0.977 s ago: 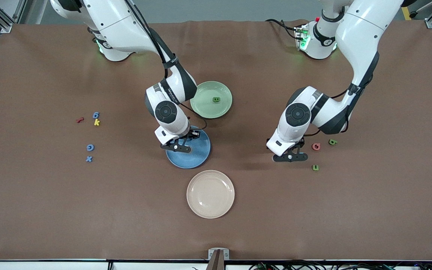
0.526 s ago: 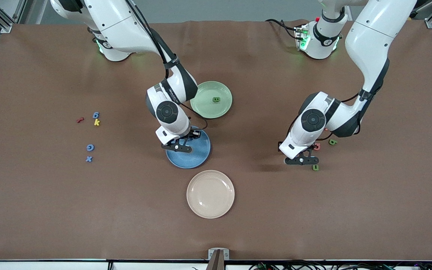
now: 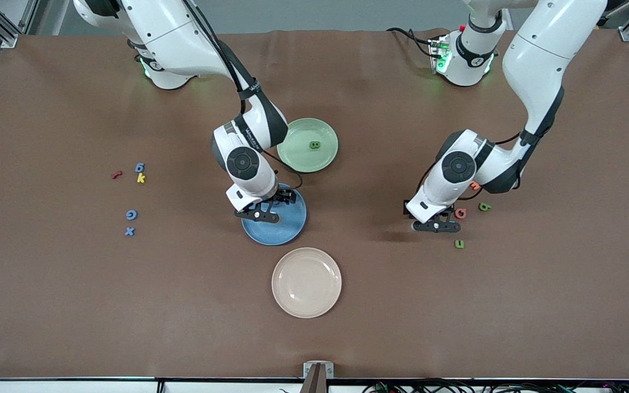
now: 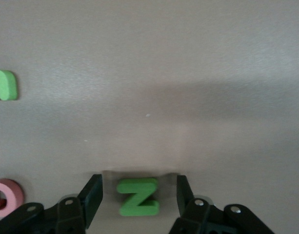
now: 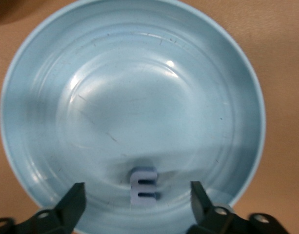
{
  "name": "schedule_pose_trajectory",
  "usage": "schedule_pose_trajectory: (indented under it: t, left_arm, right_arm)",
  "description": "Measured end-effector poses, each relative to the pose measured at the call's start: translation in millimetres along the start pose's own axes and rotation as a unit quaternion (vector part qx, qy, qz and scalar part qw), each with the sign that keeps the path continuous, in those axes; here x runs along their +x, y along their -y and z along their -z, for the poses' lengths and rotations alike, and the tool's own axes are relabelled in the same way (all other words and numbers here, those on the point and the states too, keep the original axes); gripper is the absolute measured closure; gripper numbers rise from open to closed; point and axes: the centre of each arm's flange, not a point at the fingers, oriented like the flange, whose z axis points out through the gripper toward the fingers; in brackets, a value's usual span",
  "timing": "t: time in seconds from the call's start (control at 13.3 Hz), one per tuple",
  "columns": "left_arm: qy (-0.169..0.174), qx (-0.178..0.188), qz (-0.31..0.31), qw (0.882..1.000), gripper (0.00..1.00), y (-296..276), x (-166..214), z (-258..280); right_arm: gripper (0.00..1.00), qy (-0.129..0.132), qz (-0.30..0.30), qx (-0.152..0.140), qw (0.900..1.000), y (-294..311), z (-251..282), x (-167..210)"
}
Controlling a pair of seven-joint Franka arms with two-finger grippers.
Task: Sort letters by color into matching plates
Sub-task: 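Grasp the green Z with the left gripper while the right gripper releases E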
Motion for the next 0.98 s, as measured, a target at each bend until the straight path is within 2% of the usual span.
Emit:
schedule_pose_trajectory:
  t: [0.23,0.38,0.53,0.68,0.98]
  left_arm:
    - [-0.003,-0.010,0.001,1.000,0.31,9,2,7]
    - [-0.004,-0.012,-0.002,1.000,0.31,5,0,8]
    - [-0.002,-0.012,-0.005,1.000,0.33,3,-2,7]
    - [0.003,-0.012,-0.006,1.000,0.35,2,-6,4]
    - [0.009,-0.010,-0.007,1.000,0.39,2,-12,-1]
  right_arm:
    - [0.00,0.020,-0.013,-0.006,1.000,-16,59,7]
    - [0.00,0.035,-0.026,-0.002,0.999,-51,108,23]
    - [0.00,0.050,-0.021,0.003,0.999,-101,145,44]
    - [0.00,0.052,-0.008,0.002,0.999,-156,168,68]
    - [0.00,0.056,0.028,0.012,0.998,-288,173,118]
